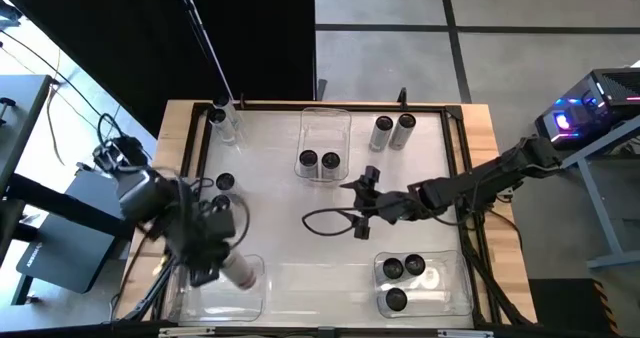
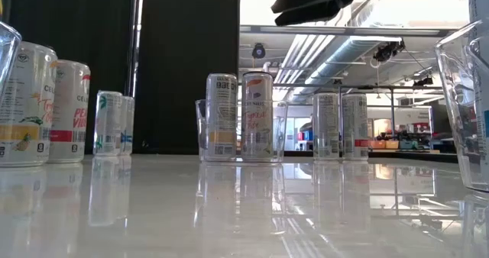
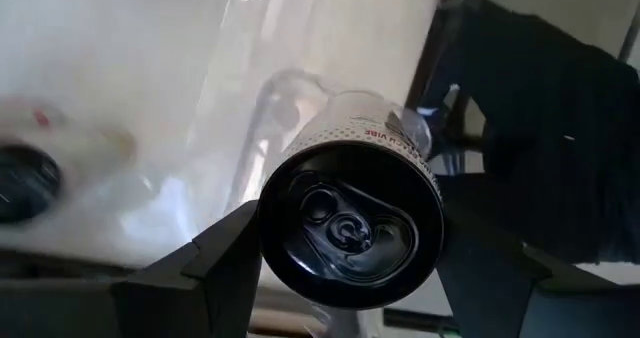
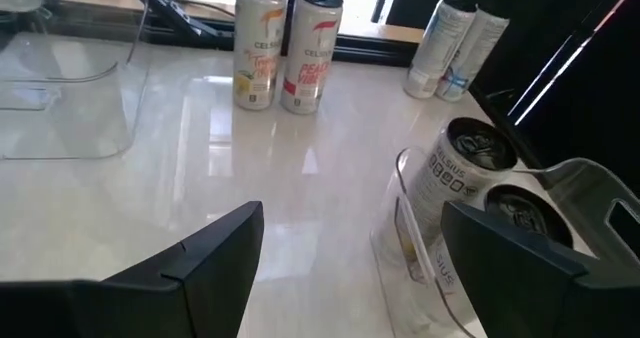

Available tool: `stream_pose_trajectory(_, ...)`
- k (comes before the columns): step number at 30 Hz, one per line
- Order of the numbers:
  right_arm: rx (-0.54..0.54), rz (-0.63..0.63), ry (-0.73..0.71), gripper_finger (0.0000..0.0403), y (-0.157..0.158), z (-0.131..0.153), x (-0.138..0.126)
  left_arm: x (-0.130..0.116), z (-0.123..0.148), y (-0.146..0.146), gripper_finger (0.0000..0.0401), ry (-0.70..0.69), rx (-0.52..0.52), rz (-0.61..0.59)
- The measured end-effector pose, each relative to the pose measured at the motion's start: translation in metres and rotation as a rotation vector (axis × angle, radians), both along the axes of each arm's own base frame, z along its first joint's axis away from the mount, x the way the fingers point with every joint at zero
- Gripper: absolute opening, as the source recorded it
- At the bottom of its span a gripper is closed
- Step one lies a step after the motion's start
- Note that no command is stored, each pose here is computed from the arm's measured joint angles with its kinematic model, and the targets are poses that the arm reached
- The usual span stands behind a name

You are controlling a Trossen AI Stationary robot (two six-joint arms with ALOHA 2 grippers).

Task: Sort soda cans
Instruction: Put the top left white pink soda can into the bottom left transparent bin

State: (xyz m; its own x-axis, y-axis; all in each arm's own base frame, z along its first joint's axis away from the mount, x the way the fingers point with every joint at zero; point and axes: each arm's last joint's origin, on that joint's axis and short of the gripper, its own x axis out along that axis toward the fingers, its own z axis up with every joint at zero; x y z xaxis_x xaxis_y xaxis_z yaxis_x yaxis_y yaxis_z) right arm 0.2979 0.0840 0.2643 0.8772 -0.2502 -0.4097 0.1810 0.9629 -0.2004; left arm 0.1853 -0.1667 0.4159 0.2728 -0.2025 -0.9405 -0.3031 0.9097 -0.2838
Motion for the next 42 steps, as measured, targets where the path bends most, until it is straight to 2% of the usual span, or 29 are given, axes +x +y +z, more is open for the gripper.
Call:
stream_pose_trajectory(5, -0.001, -0.006, -0.019, 0.0303, 0.002, 0.002, 0.000, -0.002, -0.021, -0.030, 0.0239, 0.045, 0.066, 0.008)
stream_pose_trajectory(9, -0.005, 0.000, -0.045, 0.0303, 0.002, 0.004, 0.001, 0.009, -0.051, -0.042, 0.0240, 0.119, 0.147, -0.003)
stream_pose_trajectory(11, -0.015, 0.006, -0.052, 0.0303, 0.002, 0.005, 0.002, 0.017, -0.063, -0.046, 0.0240, 0.133, 0.153, -0.022)
stream_pose_trajectory(18, -0.016, 0.010, -0.051, 0.0303, 0.003, 0.005, 0.002, 0.046, -0.091, -0.054, 0.0240, 0.147, 0.195, -0.085)
stream_pose_trajectory(28, -0.011, 0.017, -0.050, 0.0303, 0.003, 0.005, 0.002, 0.072, -0.127, -0.059, 0.0254, 0.234, 0.302, -0.164)
stream_pose_trajectory(35, -0.010, 0.020, -0.049, 0.0303, 0.003, 0.005, 0.002, 0.072, -0.131, -0.060, 0.0261, 0.247, 0.328, -0.151)
stream_pose_trajectory(42, 0.013, 0.011, -0.056, 0.0303, 0.003, 0.005, 0.002, 0.070, -0.121, -0.052, 0.0306, 0.230, 0.306, -0.128)
